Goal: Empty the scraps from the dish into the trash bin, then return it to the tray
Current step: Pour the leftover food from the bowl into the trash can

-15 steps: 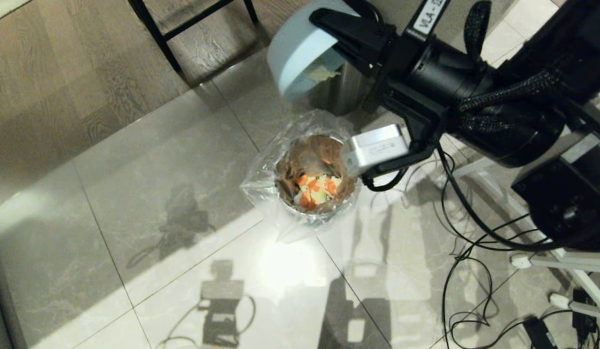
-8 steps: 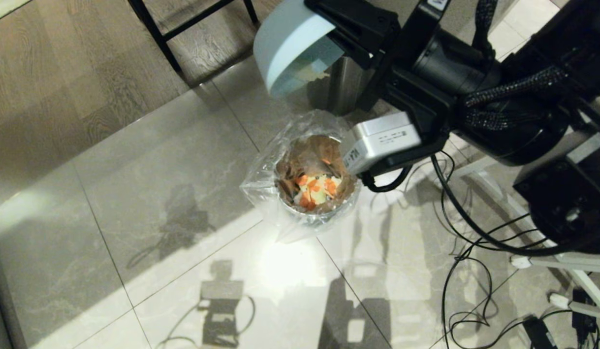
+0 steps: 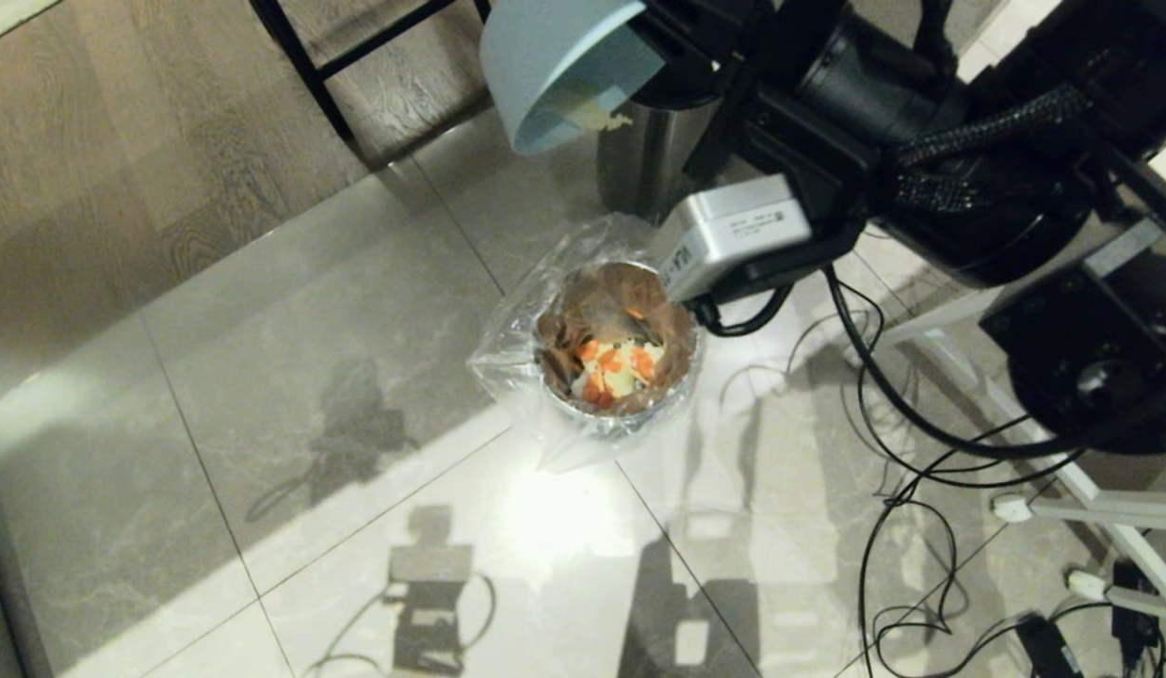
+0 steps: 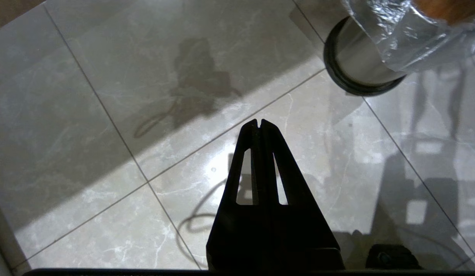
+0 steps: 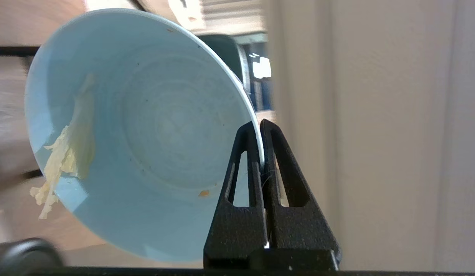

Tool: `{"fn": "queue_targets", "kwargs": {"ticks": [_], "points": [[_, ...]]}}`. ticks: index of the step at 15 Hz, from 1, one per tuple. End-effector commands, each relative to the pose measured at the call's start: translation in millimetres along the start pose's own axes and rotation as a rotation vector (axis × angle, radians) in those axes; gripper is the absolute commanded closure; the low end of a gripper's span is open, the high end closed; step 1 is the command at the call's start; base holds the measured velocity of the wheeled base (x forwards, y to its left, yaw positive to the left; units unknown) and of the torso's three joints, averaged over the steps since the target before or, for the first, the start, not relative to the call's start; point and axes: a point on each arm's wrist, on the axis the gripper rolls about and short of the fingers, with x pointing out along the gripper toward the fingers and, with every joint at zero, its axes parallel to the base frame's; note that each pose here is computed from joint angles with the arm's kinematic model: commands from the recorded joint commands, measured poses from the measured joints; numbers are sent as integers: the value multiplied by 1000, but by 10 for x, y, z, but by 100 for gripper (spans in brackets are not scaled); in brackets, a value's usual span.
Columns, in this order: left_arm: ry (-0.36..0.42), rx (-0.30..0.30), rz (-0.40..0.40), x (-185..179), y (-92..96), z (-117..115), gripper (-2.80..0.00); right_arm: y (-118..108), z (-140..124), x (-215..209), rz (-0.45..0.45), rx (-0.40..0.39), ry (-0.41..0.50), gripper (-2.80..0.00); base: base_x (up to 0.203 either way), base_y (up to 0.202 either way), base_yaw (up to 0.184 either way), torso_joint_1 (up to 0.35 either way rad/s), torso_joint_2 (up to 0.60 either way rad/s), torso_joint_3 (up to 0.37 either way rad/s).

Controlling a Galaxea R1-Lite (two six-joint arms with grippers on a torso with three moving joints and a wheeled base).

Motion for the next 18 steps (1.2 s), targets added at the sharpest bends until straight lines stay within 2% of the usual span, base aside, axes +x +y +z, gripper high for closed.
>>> {"fn": "queue_targets", "kwargs": {"ticks": [1, 5, 8, 12, 14, 18], "points": [[1, -1, 0, 1, 0, 1, 0, -7, -33, -8, -6, -17, -5, 0, 0, 0, 0, 0, 0, 0], [1, -1, 0, 1, 0, 1, 0, 58, 25, -83, 44, 33, -41, 0, 0, 0, 0, 0, 0, 0], [1, 0, 0, 1, 0, 1, 0, -36, -77, 34, -13, 32, -28, 0, 0, 0, 0, 0, 0, 0], [-1, 0, 0, 0, 0, 0, 0, 6, -54, 10, 9, 34, -38, 0, 0, 0, 0, 0, 0, 0], [1, -1, 0, 1, 0, 0, 0, -69, -83, 41, -13, 25, -34, 0, 0, 0, 0, 0, 0, 0], [1, -1, 0, 1, 0, 1, 0, -102, -96, 24, -1, 31, -40, 0, 0, 0, 0, 0, 0, 0]]}}
